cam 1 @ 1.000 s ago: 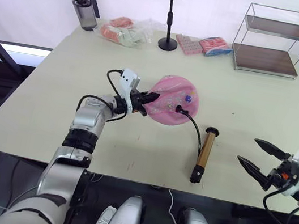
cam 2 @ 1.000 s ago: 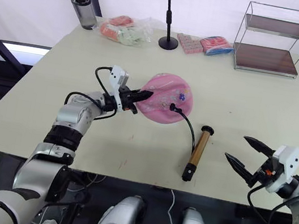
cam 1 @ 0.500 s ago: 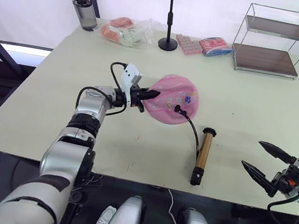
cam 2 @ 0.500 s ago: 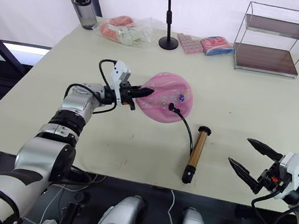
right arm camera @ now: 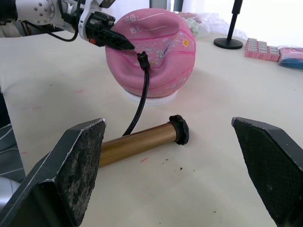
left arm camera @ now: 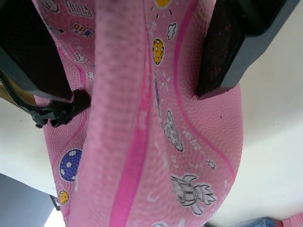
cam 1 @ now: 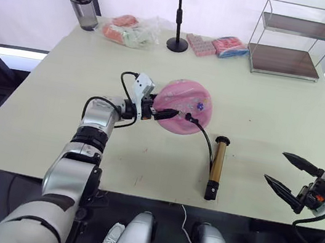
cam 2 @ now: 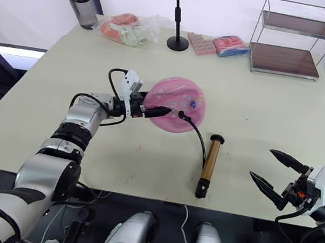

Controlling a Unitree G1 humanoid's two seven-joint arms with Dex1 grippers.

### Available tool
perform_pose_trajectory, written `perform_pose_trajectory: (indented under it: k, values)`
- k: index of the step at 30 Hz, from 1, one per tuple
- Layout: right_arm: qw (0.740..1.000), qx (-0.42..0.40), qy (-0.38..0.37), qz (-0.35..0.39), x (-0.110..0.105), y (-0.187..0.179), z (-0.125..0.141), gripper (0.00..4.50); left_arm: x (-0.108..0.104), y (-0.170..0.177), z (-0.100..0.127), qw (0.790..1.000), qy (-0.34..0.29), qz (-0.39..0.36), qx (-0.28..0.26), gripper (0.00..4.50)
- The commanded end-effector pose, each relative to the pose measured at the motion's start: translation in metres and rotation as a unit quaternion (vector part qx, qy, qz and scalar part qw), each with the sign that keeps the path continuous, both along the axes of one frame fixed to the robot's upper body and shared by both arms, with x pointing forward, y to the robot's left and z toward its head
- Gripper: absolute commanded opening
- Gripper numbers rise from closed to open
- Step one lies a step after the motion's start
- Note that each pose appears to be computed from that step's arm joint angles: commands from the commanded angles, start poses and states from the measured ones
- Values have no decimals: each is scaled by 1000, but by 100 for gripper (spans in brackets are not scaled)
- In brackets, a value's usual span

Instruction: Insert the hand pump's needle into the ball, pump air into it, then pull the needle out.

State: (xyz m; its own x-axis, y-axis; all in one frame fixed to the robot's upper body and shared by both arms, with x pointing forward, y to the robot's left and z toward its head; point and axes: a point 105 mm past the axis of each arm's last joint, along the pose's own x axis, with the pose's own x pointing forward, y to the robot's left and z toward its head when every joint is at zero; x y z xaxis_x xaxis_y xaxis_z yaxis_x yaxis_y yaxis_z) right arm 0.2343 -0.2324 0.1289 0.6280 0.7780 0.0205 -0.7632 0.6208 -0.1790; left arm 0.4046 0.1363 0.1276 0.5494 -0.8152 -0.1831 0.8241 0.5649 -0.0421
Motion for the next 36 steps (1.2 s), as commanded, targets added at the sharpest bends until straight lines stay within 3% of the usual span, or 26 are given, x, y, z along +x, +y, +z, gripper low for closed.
perform_pose_trajectory:
  k: [1, 9, 13, 19, 24, 28, 36]
  values:
    - [1000, 1, -22, 9, -1, -2, 11, 450, -4, -5, 39, 998, -49, -19, -20, 449]
    - [1000, 5, -20, 15, -7, -5, 12, 450, -38, -2, 74, 996, -70, -44, -21, 449]
    - [1000, 8, -19, 18, -8, -5, 12, 450, -51, 4, 79, 997, -69, -40, -18, 449]
    - [1000, 8, -19, 23, -3, -9, 9, 450, -58, 29, 77, 996, -83, 12, -14, 449]
    - [999, 18, -25, 31, -3, 1, 9, 450, -52, 45, 68, 995, -89, 51, -3, 449]
    - [999, 20, -27, 29, -6, 1, 9, 450, -62, 45, 65, 996, -79, 32, -9, 449]
    - [999, 25, -35, 17, -17, 1, 7, 450, -103, 49, 52, 998, -56, -9, -16, 449]
